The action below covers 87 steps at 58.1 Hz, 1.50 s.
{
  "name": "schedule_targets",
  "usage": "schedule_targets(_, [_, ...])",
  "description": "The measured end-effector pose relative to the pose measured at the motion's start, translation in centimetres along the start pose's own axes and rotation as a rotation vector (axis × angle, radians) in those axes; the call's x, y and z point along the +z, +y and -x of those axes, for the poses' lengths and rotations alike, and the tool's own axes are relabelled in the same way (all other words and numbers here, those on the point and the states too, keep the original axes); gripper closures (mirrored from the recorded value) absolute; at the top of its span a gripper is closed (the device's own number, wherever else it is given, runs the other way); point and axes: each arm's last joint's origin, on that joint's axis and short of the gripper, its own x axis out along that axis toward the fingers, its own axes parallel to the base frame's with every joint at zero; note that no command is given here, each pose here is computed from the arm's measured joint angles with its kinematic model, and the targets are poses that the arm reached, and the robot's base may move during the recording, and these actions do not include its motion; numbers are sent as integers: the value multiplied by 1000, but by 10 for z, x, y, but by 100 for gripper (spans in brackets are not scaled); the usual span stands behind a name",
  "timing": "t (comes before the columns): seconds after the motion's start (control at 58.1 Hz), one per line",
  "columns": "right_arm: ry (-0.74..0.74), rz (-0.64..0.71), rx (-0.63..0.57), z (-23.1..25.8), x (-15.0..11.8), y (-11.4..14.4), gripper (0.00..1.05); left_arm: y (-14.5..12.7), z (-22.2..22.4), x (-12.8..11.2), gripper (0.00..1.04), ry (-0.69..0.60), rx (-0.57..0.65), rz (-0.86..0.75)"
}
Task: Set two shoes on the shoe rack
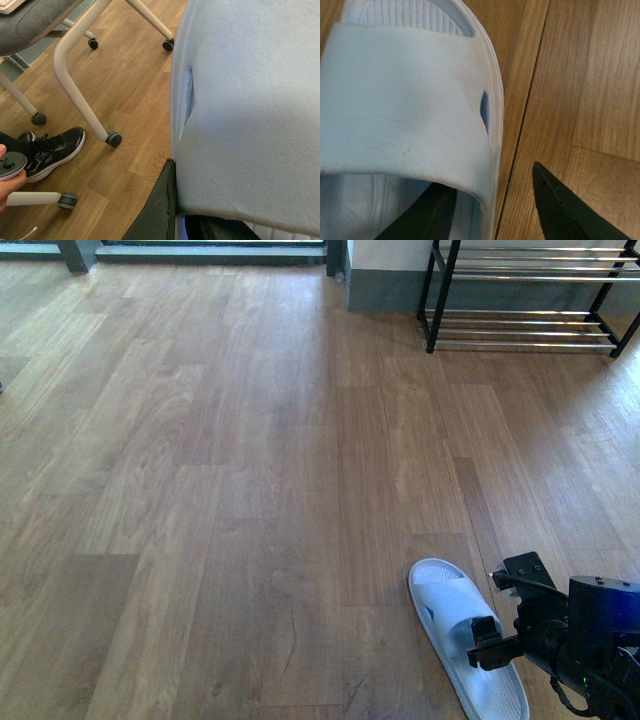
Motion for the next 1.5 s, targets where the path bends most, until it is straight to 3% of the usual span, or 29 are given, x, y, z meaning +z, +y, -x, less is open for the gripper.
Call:
schedule_targets(0.292, [-2,-7,-19,4,0,-1,103,0,0,0,103,0,0,0])
schedule_targets(0.533, [-28,-15,-18,21,7,-6,103,0,0,0,103,0,0,0])
schedule_targets(0.705, [-109,-12,-8,58,33,-24,103,0,0,0,103,0,0,0])
schedule_targets(0.895, [-241,22,-57,145,84,-61,103,0,0,0,103,0,0,0])
schedule_targets(1.015, [-309,66,-83,204,103,-70,103,0,0,0,103,0,0,0])
schedule_targets(1.342, [-581,173,-121,349,139,-44,103,0,0,0,103,0,0,0])
schedule_targets(1.497, [-711,138,-168,400,127,-19,103,0,0,0,103,0,0,0])
